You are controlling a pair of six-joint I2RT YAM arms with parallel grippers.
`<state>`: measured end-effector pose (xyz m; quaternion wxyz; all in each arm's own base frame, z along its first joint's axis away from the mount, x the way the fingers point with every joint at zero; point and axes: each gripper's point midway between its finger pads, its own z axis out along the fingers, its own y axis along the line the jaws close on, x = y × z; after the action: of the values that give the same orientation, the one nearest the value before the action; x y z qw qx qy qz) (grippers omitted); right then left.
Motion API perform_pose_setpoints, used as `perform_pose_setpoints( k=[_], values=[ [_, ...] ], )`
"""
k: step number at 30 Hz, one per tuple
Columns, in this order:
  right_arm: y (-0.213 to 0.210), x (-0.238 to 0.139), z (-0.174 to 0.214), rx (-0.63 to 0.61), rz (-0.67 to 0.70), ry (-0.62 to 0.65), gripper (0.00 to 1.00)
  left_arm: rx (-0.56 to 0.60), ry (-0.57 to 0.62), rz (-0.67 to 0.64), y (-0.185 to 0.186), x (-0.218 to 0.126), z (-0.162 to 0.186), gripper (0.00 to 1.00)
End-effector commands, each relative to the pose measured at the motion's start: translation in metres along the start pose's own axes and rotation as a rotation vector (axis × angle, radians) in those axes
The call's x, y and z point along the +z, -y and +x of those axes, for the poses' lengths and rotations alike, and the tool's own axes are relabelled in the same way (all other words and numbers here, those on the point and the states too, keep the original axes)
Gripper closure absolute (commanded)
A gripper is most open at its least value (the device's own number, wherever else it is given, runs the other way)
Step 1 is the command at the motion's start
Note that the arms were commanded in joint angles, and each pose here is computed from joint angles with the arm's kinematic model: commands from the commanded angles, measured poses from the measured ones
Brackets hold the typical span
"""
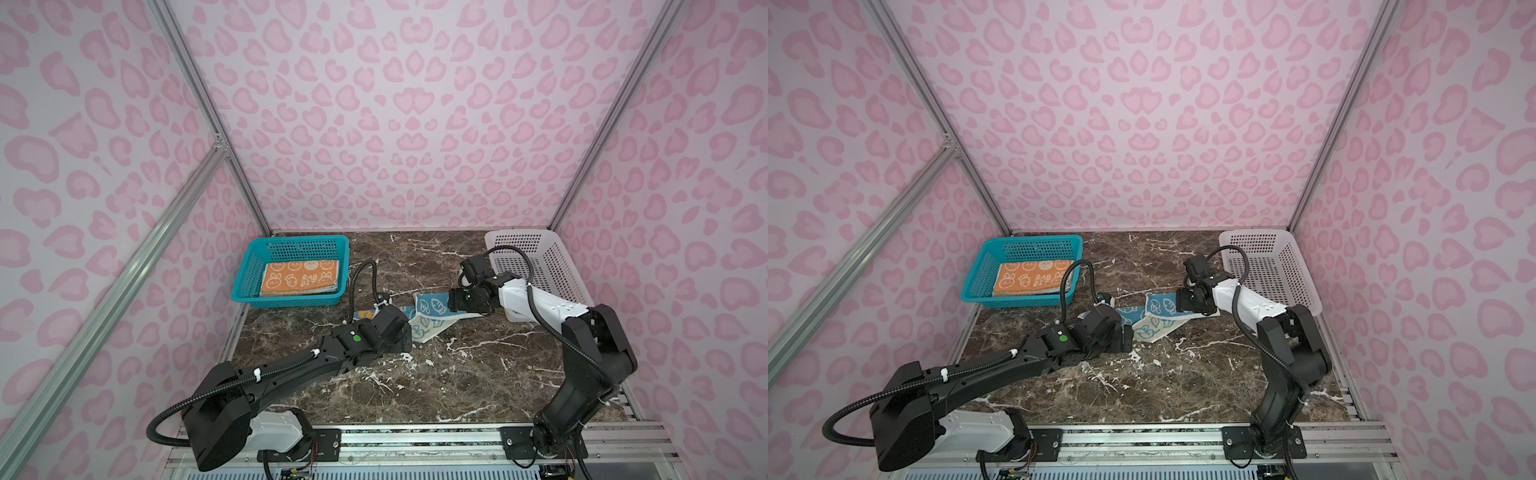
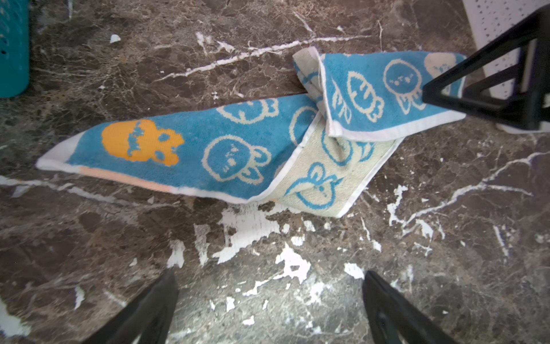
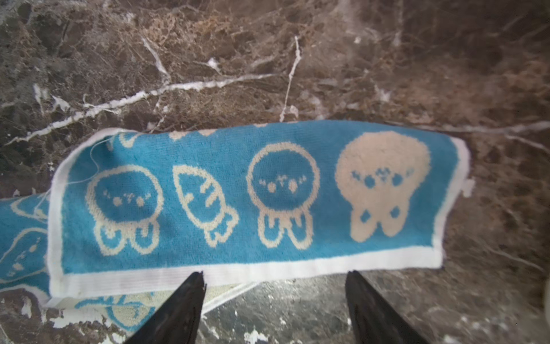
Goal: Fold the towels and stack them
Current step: 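Grasp the blue towel's edges with both grippers to spread it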
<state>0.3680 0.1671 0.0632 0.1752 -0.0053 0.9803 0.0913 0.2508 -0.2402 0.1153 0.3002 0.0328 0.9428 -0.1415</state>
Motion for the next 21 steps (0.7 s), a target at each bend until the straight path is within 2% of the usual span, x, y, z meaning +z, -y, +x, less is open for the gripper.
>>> perform_pose_setpoints(
  k=[1,9,13,17,21],
  values=[
    [0.005,0.016,0.004,-0.006,0.027,-0.048,0.17,-0.068,0.017,0.138,0.028,0.002,-0.014,0.02],
    [-0.011,0.047,0.031,-0.024,0.006,-0.116,0.14,-0.124,0.0,0.199,0.036,0.009,-0.018,0.02],
    [-0.028,0.059,0.06,-0.057,0.002,-0.14,0.14,-0.22,-0.012,0.225,0.019,0.013,-0.018,0.02],
    [-0.05,0.065,0.091,-0.085,-0.02,-0.158,0.15,-0.239,-0.029,0.192,0.003,0.014,-0.015,0.02],
    [-0.062,0.055,0.103,-0.079,-0.047,-0.139,0.15,-0.276,-0.043,0.2,-0.006,0.017,-0.012,0.01]
  ],
)
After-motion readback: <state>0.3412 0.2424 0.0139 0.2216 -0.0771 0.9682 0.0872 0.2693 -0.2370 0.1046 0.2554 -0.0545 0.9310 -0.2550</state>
